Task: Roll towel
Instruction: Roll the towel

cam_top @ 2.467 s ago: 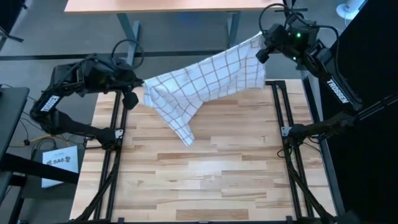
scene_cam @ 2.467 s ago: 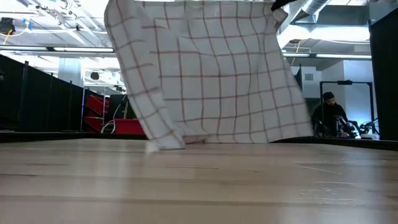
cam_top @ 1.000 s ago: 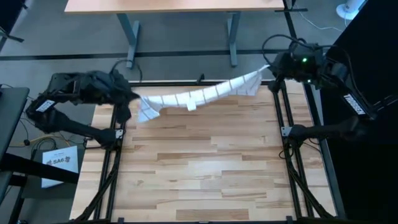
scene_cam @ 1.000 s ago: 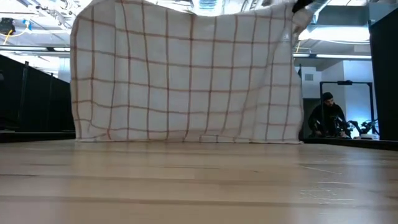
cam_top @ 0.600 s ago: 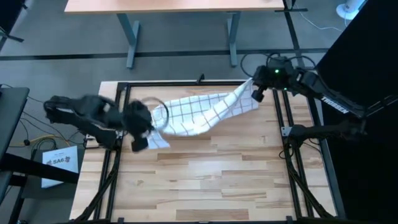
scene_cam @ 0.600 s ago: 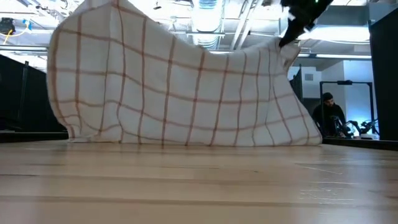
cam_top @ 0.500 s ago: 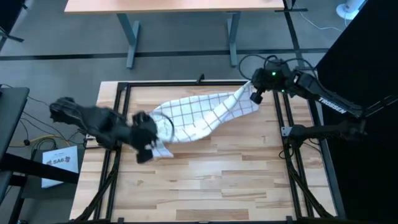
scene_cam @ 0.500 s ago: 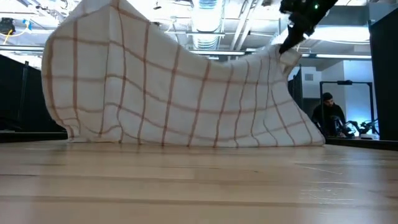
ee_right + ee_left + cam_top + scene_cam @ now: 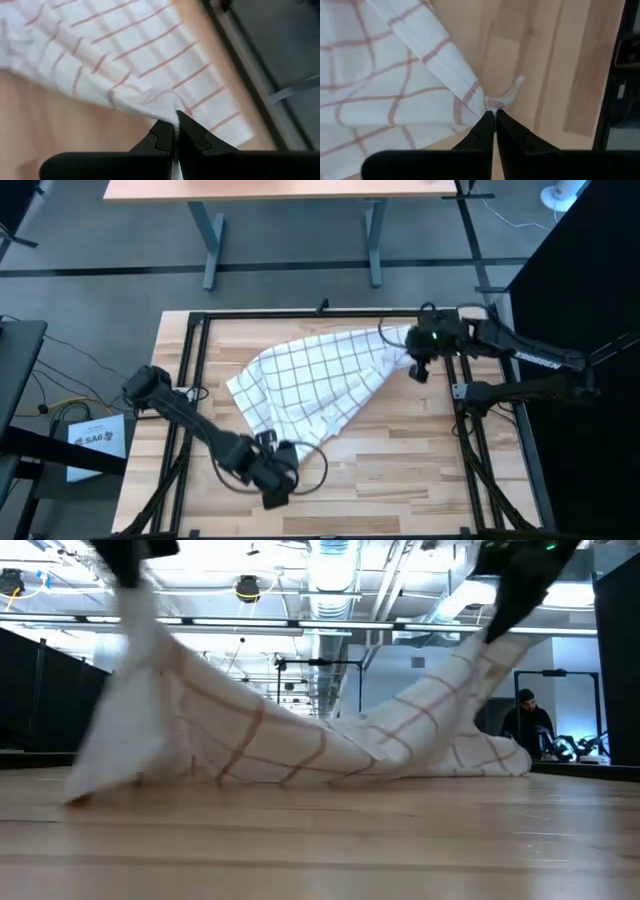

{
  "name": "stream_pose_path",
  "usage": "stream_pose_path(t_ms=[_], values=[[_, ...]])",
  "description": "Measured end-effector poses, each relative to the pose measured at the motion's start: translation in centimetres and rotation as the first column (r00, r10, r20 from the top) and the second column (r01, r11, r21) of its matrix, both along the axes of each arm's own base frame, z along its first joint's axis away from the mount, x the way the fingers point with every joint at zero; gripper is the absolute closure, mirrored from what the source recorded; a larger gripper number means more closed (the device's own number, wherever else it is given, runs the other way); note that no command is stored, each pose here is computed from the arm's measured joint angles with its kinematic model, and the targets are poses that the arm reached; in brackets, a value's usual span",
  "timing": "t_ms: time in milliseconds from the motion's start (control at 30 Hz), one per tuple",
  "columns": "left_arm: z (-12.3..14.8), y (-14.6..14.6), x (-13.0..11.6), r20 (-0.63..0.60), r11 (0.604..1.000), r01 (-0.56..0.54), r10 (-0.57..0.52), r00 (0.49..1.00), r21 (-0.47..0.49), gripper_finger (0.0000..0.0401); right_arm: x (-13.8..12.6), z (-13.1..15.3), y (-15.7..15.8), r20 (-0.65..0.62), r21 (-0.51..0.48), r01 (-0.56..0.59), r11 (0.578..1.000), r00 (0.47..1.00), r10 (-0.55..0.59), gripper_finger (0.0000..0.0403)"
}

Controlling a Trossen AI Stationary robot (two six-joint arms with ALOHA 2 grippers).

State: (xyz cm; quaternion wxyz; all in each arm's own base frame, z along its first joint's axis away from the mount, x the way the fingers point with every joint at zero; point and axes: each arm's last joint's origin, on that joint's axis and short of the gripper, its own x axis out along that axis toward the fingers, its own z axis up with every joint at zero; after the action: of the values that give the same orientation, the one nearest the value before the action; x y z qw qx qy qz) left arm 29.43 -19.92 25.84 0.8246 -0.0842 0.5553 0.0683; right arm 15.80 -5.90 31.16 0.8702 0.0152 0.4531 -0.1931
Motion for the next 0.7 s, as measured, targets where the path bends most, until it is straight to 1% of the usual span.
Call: stream_pose_path(t_ms=[133, 267, 333, 433, 500, 600, 700], values=[[-0.3, -2.1, -1.4, -0.018, 0.999, 0.004, -0.005, 1.0, -0.039, 0.0401, -1.8, -0.7, 2.7, -0.004, 0.098, -0.004, 0.995, 1.0, 0.004, 0.0403], [0.9, -3.4, -4.4, -0.06, 0.999, 0.002, -0.005, 0.998, -0.052, 0.0401, -3.6, -1.3, 4.7, -0.025, 0.144, 0.003, 0.99, 1.0, 0.001, 0.0403], [1.7, -3.7, -6.3, -0.109, 0.997, 0.007, -0.015, 0.994, -0.071, 0.0401, -4.3, -1.7, 5.3, -0.05, 0.176, 0.019, 0.984, 0.999, -0.011, 0.0403], [2.8, -4.0, -8.6, -0.171, 0.995, 0.016, -0.032, 0.985, -0.096, 0.0401, -4.5, -2.3, 6.3, -0.06, 0.22, 0.019, 0.975, 0.998, -0.006, 0.0403], [3.2, -4.2, -9.8, -0.183, 0.996, 0.027, -0.042, 0.982, -0.085, 0.0401, -4.4, -3.0, 7.0, -0.068, 0.239, -0.001, 0.971, 0.998, 0.018, 0.0403], [3.2, -4.5, -10.1, -0.176, 0.994, 0.059, -0.075, 0.981, -0.095, 0.0401, -3.9, -4.3, 8.1, -0.091, 0.258, -0.012, 0.966, 0.995, 0.037, 0.0403], [2.0, -5.2, -9.2, -0.155, 0.991, 0.073, -0.09, 0.984, -0.114, 0.0401, -3.6, -5.8, 9.1, -0.125, 0.278, -0.009, 0.961, 0.991, 0.045, 0.0403]])
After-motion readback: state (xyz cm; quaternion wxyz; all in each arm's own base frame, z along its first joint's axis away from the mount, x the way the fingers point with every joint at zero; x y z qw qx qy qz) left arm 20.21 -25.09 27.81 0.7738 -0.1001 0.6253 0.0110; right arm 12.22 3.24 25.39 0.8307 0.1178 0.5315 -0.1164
